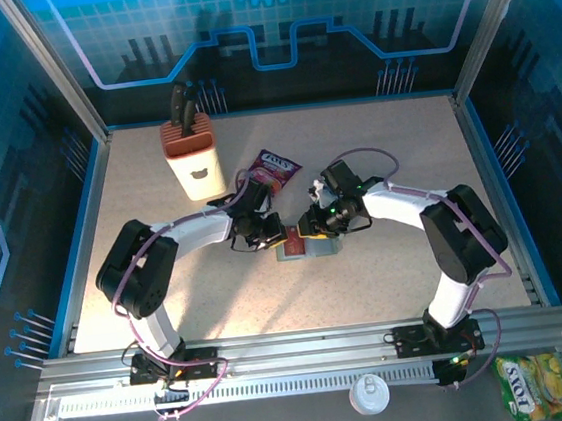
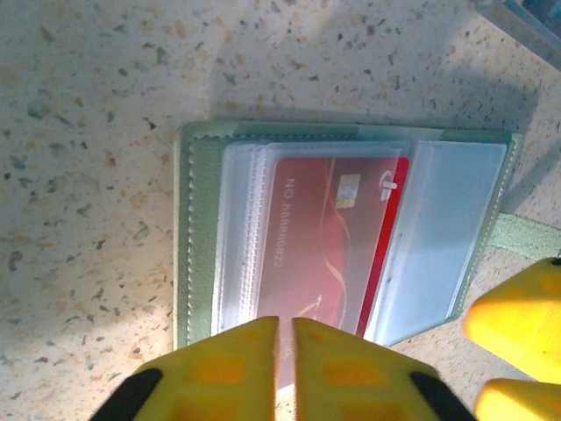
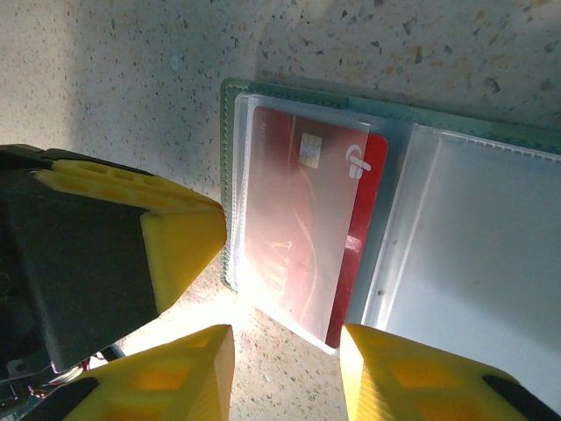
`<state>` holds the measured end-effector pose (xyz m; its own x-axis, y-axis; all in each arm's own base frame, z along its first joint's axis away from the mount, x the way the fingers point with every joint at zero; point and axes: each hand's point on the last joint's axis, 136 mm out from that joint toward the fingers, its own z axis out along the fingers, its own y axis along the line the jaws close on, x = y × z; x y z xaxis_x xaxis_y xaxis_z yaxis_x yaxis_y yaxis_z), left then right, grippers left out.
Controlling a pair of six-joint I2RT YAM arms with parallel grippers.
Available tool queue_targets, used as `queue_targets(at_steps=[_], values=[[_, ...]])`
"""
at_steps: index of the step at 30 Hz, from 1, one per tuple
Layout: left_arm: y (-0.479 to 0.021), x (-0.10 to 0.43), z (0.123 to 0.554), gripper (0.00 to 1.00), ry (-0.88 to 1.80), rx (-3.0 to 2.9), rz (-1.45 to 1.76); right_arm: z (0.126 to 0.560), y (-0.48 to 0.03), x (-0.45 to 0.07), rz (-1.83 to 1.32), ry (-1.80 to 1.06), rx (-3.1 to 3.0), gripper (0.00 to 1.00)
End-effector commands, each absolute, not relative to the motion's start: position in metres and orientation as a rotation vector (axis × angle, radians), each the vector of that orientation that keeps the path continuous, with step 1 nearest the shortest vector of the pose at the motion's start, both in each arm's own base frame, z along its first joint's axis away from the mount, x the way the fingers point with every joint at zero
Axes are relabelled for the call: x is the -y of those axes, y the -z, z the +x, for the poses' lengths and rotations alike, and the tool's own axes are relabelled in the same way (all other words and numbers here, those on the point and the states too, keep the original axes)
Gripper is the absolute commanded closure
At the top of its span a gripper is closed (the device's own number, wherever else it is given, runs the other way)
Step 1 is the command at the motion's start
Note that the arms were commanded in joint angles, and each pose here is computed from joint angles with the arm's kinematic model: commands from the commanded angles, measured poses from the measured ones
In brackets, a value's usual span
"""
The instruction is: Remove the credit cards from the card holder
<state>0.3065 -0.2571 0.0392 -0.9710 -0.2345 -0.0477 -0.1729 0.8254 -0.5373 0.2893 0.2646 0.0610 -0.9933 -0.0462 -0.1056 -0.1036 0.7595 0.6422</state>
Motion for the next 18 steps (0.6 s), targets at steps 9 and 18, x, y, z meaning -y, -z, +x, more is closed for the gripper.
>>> queue_targets(at_steps=[9, 18], values=[[-0.037, 0.258, 0.308, 0.98, 0.832, -2.901, -0.333, 0.294, -0.057, -0.281, -0.144, -1.120, -2.864, 0.62], [-0.023, 0.252, 0.304, 1.00, 0.780, -2.932, -0.350, 0.297, -0.052, -0.285, -0.143, -1.139, -2.869, 0.63]])
